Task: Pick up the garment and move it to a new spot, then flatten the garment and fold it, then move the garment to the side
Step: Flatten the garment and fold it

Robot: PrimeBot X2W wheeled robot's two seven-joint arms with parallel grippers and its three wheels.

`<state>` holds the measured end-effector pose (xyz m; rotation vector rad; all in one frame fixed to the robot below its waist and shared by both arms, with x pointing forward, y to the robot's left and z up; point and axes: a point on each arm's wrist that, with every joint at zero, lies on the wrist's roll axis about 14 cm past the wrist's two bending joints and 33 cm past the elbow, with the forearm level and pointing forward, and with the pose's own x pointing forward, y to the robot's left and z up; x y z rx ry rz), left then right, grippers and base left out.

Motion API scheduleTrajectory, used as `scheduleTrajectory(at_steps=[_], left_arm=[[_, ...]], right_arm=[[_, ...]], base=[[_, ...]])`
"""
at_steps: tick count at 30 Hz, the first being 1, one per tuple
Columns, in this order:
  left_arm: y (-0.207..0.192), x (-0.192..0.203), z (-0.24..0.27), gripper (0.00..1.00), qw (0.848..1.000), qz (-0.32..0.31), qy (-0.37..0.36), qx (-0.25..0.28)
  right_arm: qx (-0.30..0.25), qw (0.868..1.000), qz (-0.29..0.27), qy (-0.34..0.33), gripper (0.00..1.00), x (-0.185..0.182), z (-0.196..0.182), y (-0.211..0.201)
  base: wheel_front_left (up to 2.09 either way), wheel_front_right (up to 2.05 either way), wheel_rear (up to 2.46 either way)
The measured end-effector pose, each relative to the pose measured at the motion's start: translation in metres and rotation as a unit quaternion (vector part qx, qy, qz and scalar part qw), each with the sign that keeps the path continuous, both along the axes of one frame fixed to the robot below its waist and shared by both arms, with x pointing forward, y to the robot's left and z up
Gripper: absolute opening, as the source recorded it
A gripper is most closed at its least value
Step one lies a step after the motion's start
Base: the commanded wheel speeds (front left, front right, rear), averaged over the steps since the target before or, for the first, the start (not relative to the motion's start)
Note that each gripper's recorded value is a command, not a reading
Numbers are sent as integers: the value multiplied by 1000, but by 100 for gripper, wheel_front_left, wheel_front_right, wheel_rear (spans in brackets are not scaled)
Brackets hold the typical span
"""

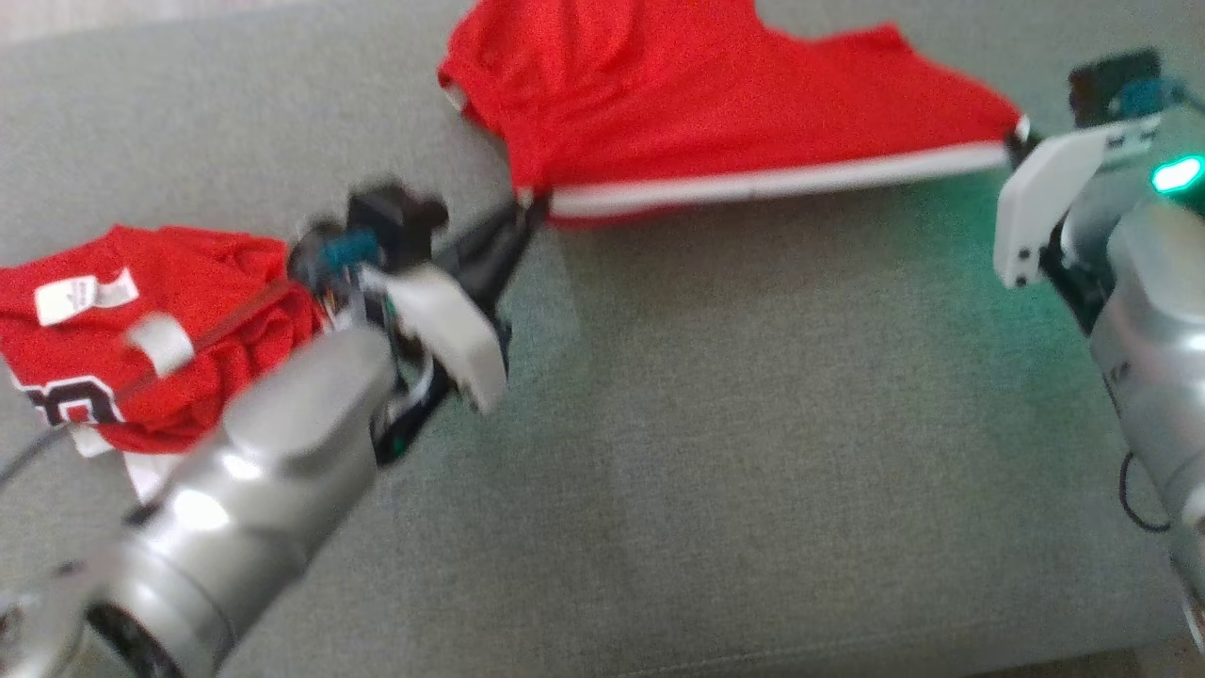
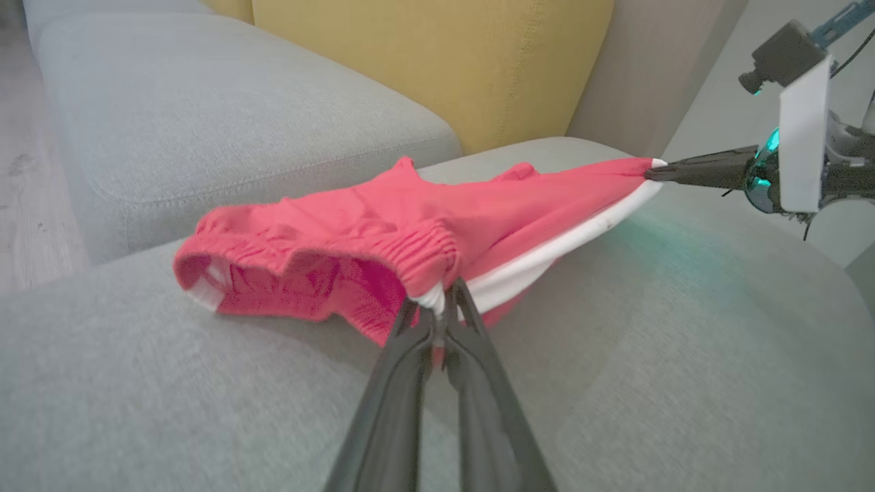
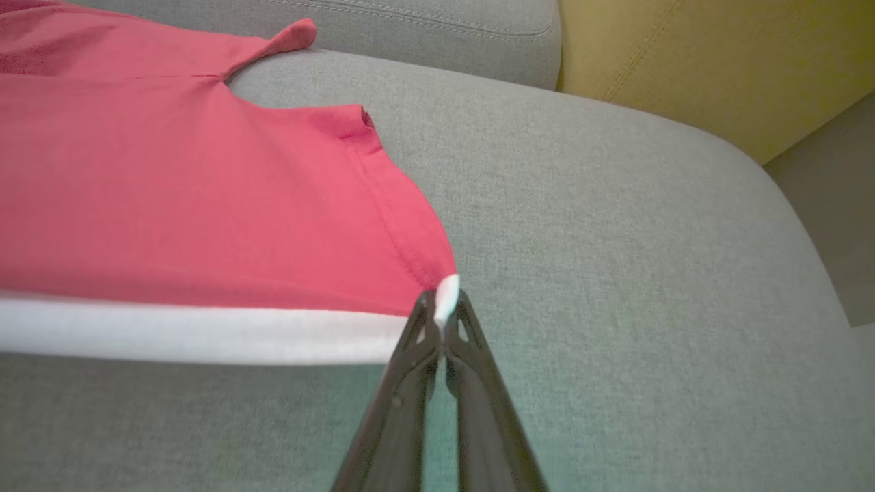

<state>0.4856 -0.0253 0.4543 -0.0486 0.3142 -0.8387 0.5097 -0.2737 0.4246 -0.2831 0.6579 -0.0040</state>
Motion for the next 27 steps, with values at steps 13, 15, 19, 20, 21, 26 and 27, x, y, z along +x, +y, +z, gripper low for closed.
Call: scheduleTrajectory(at_steps=[13, 15, 19, 20, 21, 26, 27], left_arm=[[-25, -94, 7, 0, 998, -52, 8, -22], [-31, -117, 7, 0, 998, -62, 15, -27], [-35, -134, 9, 0, 997, -65, 25, -37], [-36, -134, 11, 0, 997, -64, 23, -39], [-36, -134, 11, 0, 997, -64, 23, -39], [-28, -117, 15, 0, 998, -27, 28, -53], [-27, -112, 15, 0, 998, -21, 26, -54]], right_arm=[[14, 996, -7, 83, 0, -81, 8, -37], [23, 994, -5, 102, 0, -103, 11, -45], [38, 995, -1, 90, 0, -116, 22, -52], [41, 996, 1, 82, 0, -114, 26, -52], [41, 996, 1, 82, 0, -114, 26, -52], [52, 998, 15, 20, 0, -84, 48, -43], [52, 998, 18, 9, 0, -76, 52, -41]], base=[[0, 0, 0], [0, 0, 0], [0, 0, 0], [0, 0, 0], [0, 0, 0], [0, 0, 0], [0, 0, 0]])
